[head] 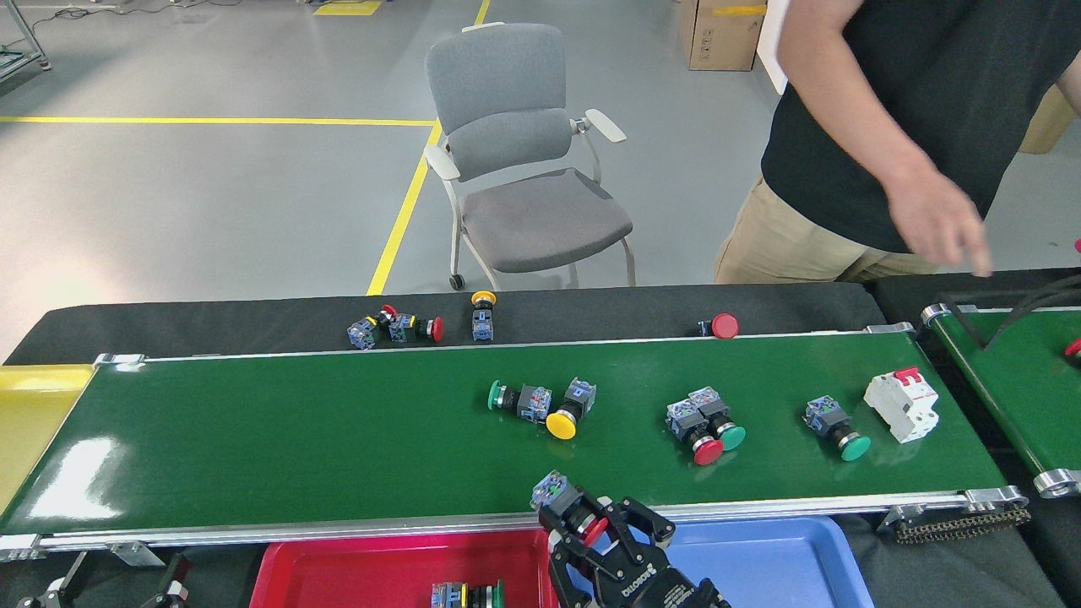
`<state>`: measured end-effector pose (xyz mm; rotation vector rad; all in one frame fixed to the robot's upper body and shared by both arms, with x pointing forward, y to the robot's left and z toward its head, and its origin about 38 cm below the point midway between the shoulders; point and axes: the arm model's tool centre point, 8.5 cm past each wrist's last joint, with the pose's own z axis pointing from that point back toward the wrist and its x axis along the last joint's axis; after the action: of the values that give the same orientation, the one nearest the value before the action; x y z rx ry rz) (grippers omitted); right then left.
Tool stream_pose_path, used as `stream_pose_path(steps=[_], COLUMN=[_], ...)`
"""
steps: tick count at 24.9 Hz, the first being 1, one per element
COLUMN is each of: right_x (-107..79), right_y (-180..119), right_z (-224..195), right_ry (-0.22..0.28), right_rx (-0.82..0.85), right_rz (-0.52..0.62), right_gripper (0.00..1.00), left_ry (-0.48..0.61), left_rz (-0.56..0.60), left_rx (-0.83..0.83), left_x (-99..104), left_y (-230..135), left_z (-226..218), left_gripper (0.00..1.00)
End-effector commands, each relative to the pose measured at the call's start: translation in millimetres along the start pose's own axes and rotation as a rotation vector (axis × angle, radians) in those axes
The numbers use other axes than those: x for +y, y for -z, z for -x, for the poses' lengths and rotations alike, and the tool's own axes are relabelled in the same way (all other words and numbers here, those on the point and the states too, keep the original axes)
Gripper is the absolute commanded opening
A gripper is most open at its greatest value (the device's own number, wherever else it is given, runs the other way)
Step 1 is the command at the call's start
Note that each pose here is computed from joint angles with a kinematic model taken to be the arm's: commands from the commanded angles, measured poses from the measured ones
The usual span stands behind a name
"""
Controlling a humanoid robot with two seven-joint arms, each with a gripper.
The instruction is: Pick switch part from conveyor to tray
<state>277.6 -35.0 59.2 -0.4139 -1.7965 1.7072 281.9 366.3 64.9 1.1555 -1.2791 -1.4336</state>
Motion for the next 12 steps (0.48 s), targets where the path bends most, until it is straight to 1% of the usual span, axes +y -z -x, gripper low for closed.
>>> stream_pose_path(steps=[1, 2, 3, 5, 7, 10, 11, 12], right_x=[-1.5, 1.8, 2.1, 1.6, -0.3, -6.3, -10.7, -21.3], right_y=[12, 13, 13, 12, 13, 14, 14, 11], right_z=[-17, -19, -20, -19, -18, -14, -12, -4], right_ry=[0.008, 0.016, 0.018, 0.015, 0.012, -0.001, -0.002, -0.010], right_rx=[-0.066, -0.069, -0.075, -0.077, -0.077, -0.076, -0.068, -0.039], right_rz=[0.009, 0.002, 0.001, 0.002, 0.006, 0.018, 0.032, 0.063], right_gripper=[0.41, 0.67, 1.00, 1.00, 1.00, 1.00, 1.00, 1.00], left_ry=[0.021, 0.020, 0.014, 0.030, 0.070, 0.091, 0.089, 0.085], left_rz=[0.001, -0.002, -0.009, -0.010, -0.020, 0.016, 0.024, 0.036], left_rx=[-0.079, -0.104, -0.128, -0.178, -0.191, -0.195, -0.191, -0.189], left_x=[11, 13, 17, 19, 26, 16, 15, 11], left_y=[23, 32, 43, 57, 80, 114, 123, 133], left_z=[-16, -24, -35, -57, -79, -105, -109, -114], left_gripper=[1.00, 1.00, 1.00, 1.00, 1.00, 1.00, 1.00, 1.00])
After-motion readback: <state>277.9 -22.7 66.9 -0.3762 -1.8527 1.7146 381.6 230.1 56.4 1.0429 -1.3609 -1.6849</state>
